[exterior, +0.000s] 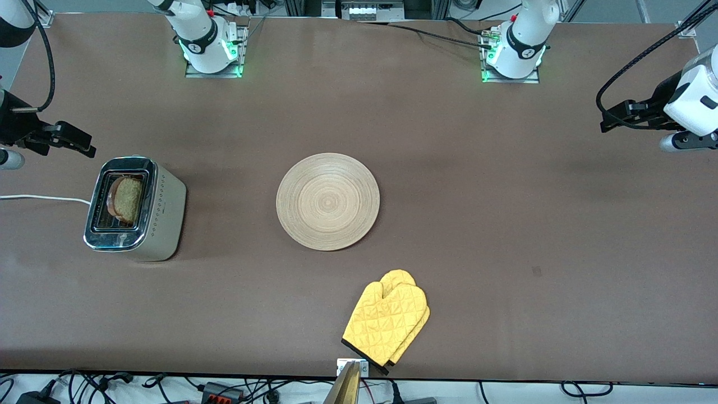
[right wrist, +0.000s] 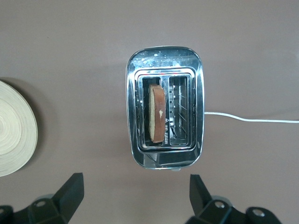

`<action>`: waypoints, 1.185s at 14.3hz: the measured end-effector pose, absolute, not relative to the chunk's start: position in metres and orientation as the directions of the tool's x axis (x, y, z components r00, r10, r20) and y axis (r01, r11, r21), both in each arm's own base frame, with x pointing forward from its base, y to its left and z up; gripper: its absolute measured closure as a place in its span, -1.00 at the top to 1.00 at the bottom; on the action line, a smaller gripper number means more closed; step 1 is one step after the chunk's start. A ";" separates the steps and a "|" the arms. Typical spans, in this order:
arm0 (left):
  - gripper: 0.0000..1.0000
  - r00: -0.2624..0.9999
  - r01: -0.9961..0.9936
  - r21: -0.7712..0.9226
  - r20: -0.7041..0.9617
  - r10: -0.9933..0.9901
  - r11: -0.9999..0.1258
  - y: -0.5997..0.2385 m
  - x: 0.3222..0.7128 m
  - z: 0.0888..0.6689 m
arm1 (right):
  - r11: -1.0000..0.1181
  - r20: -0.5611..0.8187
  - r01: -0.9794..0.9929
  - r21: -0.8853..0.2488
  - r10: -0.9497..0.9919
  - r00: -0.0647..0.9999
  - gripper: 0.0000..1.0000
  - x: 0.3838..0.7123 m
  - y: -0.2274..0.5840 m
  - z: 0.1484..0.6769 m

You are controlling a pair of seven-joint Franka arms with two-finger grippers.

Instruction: Move plate and put bread in toaster

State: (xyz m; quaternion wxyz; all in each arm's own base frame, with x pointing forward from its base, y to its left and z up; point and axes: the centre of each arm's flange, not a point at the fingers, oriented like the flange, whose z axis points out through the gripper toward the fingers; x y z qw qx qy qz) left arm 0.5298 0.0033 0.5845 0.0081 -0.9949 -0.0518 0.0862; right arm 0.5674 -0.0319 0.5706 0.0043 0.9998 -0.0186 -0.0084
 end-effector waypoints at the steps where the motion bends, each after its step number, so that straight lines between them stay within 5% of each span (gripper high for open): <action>1: 1.00 0.980 0.102 -0.025 -0.171 0.104 -0.994 0.003 0.530 0.585 | -0.999 -0.017 -0.037 0.009 -0.037 0.999 1.00 0.567 -0.032 0.570; 17: 1.00 0.980 0.102 -0.025 -0.171 0.104 -0.995 0.003 0.530 0.585 | -0.999 -0.007 -0.036 0.009 -0.036 0.999 1.00 0.565 -0.031 0.576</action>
